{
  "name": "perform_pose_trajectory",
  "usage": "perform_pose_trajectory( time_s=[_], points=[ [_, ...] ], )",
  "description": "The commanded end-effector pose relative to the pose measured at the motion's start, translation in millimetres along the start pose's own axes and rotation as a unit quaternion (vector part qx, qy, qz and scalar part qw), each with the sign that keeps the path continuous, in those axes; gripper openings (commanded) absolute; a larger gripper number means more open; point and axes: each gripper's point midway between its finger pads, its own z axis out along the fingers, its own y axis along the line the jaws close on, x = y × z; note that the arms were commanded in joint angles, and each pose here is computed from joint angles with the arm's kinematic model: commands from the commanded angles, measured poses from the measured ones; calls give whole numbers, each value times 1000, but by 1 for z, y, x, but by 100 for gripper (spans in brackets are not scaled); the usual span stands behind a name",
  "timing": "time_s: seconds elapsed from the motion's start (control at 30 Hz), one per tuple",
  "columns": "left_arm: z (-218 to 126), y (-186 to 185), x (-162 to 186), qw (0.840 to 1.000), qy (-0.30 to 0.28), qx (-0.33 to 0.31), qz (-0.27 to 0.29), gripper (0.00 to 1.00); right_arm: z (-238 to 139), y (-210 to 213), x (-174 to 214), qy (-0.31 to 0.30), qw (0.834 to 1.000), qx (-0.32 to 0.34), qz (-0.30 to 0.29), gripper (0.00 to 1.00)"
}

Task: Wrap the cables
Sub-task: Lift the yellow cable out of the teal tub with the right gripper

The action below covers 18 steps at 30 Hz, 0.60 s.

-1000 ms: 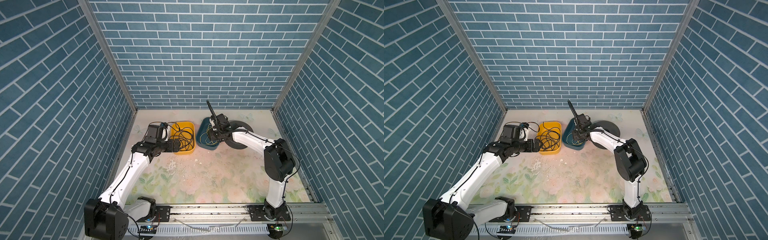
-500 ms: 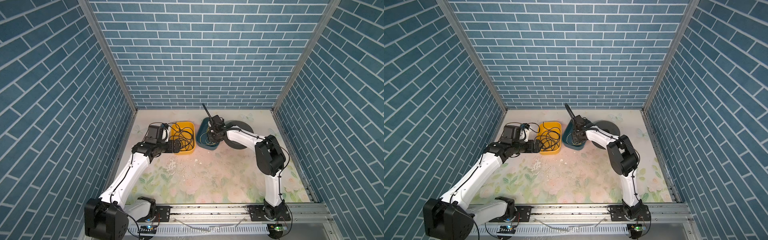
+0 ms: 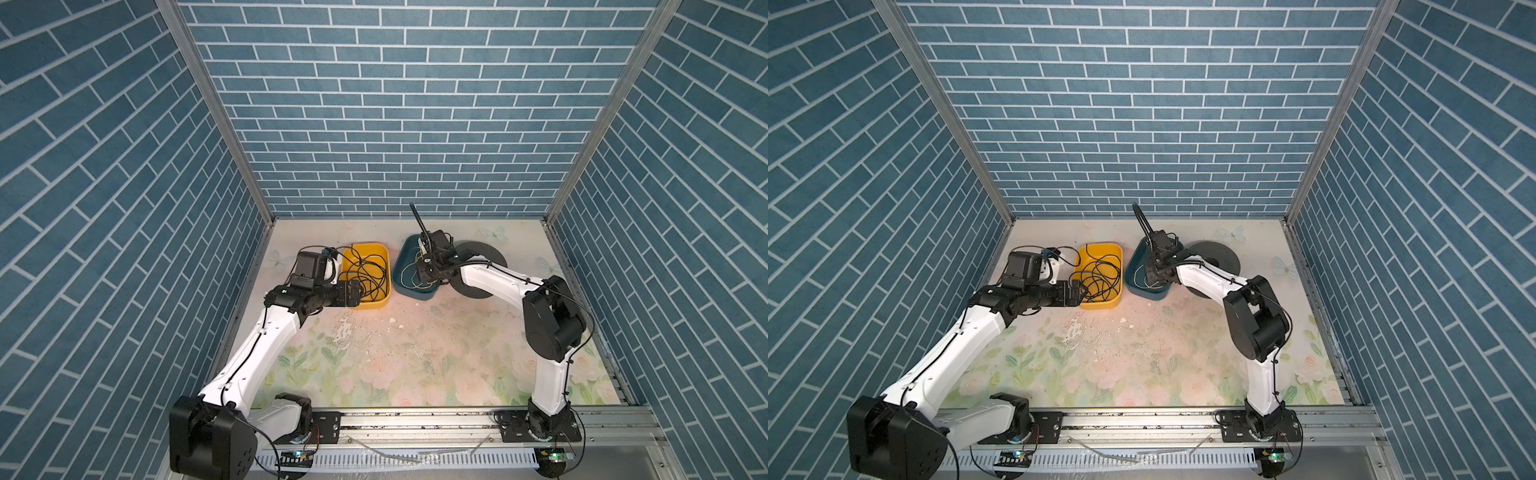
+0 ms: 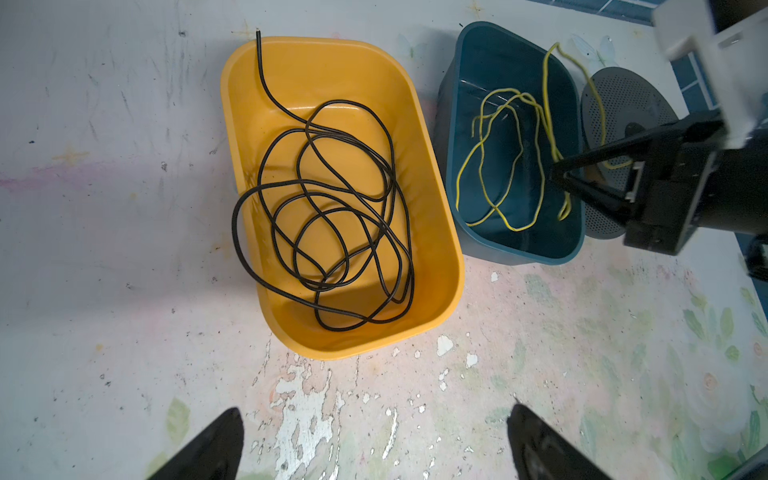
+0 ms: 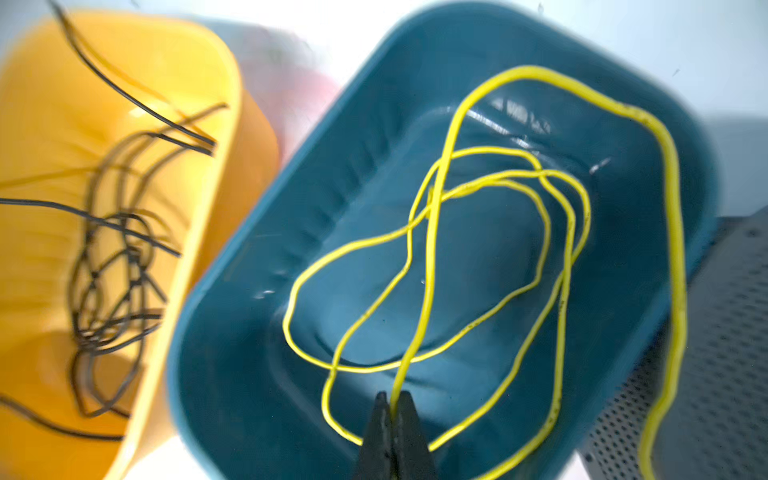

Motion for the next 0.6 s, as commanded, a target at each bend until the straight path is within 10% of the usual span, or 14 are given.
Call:
perform_pose_trajectory(
  time_s=[0.0,0.57],
  points=[
    [-1,-3,1,1000,-4,8,5,100,-37,10,-29,-72,997,-17,-16,0],
    [-3,-38,-4,996,-34,81,-7,92,-143,34,-16,-139,981,-124,-55,0]
  ],
)
